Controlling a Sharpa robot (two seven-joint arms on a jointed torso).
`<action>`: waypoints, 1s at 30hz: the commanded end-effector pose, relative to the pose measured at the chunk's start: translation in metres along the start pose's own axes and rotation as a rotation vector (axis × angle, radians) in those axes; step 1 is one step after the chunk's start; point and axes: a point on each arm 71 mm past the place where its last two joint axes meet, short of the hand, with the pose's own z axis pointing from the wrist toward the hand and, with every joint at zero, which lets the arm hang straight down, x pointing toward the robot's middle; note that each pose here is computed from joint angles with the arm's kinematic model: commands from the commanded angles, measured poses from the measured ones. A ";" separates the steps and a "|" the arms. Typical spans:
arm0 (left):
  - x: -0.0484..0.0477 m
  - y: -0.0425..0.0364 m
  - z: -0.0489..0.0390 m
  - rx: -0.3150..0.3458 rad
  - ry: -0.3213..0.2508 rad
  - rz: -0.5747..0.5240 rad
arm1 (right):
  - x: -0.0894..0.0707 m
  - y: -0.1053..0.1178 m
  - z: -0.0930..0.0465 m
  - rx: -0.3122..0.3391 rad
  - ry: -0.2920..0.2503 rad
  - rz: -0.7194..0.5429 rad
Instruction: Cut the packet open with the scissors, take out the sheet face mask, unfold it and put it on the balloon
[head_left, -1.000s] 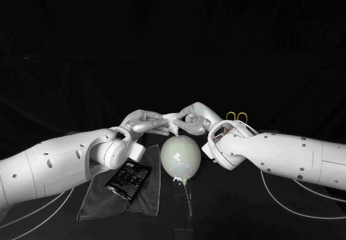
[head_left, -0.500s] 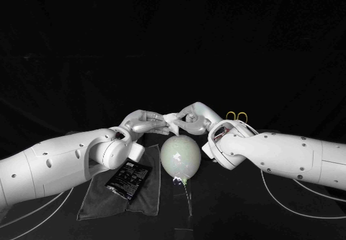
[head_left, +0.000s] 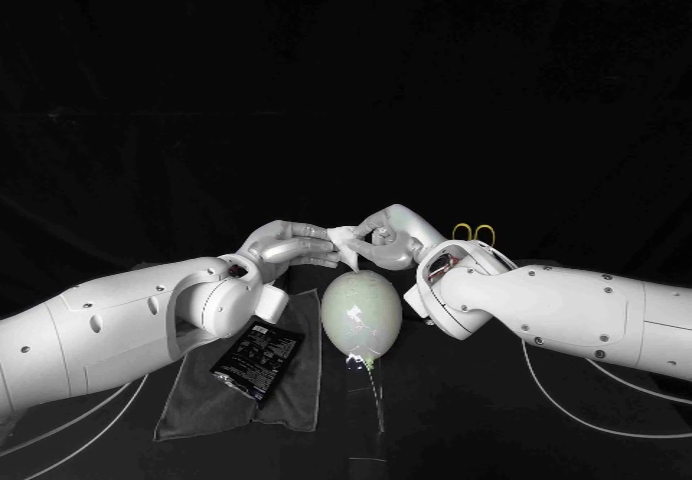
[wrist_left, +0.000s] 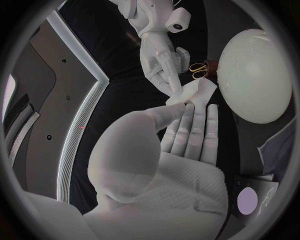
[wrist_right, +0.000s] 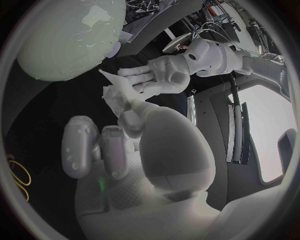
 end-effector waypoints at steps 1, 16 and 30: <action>0.0025 -0.0017 0.0005 0.010 0.022 -0.028 | 0.000 0.001 0.000 -0.009 0.004 -0.005; -0.0006 0.0020 0.0042 -0.040 -0.063 0.026 | 0.002 0.005 -0.002 -0.022 0.007 0.000; -0.0010 0.0014 0.0064 -0.028 -0.091 0.036 | 0.005 0.007 -0.003 -0.024 0.026 0.001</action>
